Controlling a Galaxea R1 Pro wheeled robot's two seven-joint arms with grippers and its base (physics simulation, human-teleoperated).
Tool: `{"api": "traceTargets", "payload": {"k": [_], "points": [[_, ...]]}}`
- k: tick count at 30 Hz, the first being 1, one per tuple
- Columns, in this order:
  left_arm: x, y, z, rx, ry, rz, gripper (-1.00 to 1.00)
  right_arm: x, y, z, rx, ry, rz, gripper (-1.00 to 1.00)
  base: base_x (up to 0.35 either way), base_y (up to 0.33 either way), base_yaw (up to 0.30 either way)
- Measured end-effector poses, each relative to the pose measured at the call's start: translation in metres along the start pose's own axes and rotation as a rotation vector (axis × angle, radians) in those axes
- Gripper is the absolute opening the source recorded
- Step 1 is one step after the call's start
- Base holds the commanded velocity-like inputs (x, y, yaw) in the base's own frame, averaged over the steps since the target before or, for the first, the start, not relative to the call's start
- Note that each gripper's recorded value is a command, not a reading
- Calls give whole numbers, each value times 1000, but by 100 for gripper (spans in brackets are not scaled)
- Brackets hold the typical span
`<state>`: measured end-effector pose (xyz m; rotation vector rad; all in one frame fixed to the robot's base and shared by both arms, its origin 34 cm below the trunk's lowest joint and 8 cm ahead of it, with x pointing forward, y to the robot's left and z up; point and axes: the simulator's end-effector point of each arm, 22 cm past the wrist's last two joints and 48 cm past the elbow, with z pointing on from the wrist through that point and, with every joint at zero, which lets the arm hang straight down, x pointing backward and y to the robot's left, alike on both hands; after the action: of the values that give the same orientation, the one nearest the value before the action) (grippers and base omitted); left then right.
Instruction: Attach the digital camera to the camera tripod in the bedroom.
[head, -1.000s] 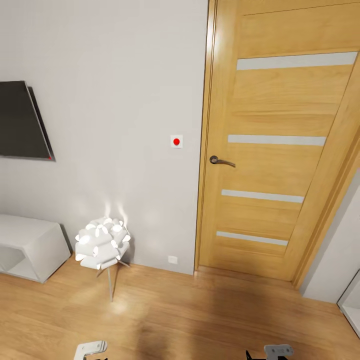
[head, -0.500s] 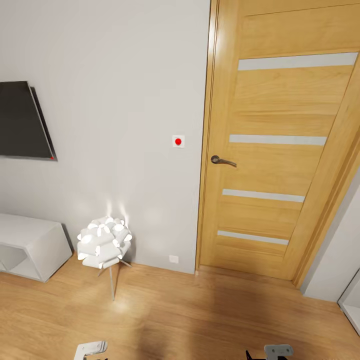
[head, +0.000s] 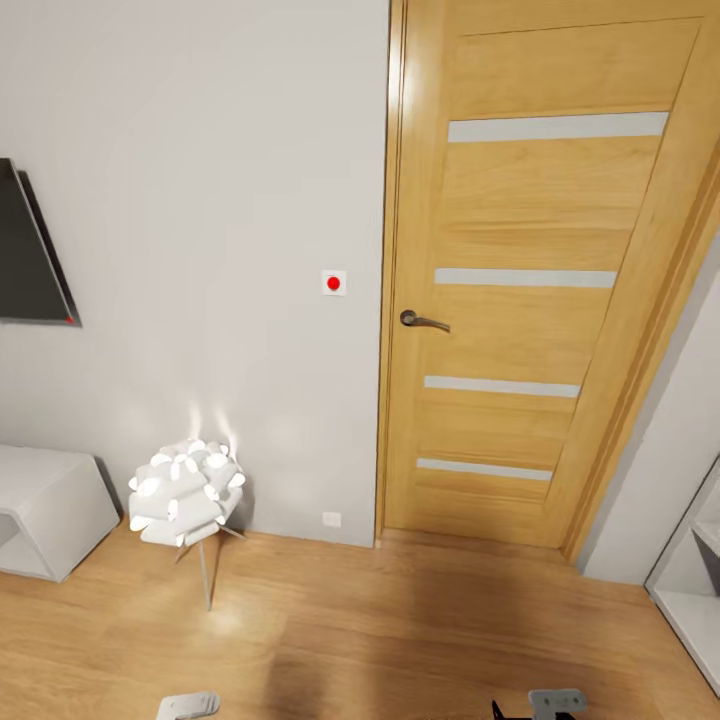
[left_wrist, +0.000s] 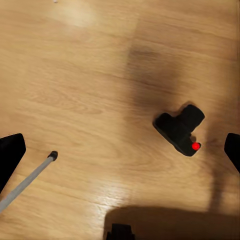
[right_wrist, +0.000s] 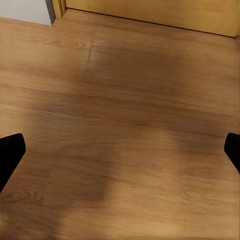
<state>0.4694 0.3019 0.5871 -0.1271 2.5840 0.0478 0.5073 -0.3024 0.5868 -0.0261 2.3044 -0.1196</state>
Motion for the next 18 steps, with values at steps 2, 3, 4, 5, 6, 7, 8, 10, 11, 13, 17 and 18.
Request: {"api": "traceTargets", "payload": {"k": [2, 3, 4, 5, 6, 7, 8, 10, 11, 13, 17, 18], "points": [[0, -1, 0, 1, 0, 2, 100, 0, 0, 0, 0, 0, 0, 100, 4, 27, -7], [0, -1, 0, 2, 0, 2, 100, 0, 0, 0, 0, 0, 0, 100, 13, 65, -5], [0, -1, 0, 2, 1, 3, 100, 0, 0, 0, 0, 0, 0, 100, 17, 73, -4], [0, -1, 0, 2, 1, 3, 100, 0, 0, 0, 0, 0, 0, 100, 11, 47, -3], [0, -2, 0, 3, 1, 4, 100, 0, 0, 0, 0, 0, 0, 100, 9, 37, -2], [0, -2, 0, 4, 1, 5, 100, 0, 0, 0, 0, 0, 0, 100, 4, 15, -1], [1, -3, 0, 4, 1, 6, 100, 0, 0, 0, 0, 0, 0, 100, 2, 10, -1], [1, -3, 0, 4, 1, 6, 100, 0, 0, 0, 0, 0, 0, 100, 1, 6, 0], [1, -3, 0, 5, 1, 7, 100, 0, 0, 0, 0, 0, 0, 100, 1, 4, 0], [1, -3, 0, 5, 1, 7, 100, 0, 0, 0, 0, 0, 0, 100, 1, 3, 0], [1, -3, 0, 5, 1, 7, 100, 0, 0, 0, 0, 0, 0, 100, 0, 1, 0], [1, -3, 0, 5, 1, 7, 100, 0, 0, 0, 0, 0, 0, 100, 0, 0, 0]]}}
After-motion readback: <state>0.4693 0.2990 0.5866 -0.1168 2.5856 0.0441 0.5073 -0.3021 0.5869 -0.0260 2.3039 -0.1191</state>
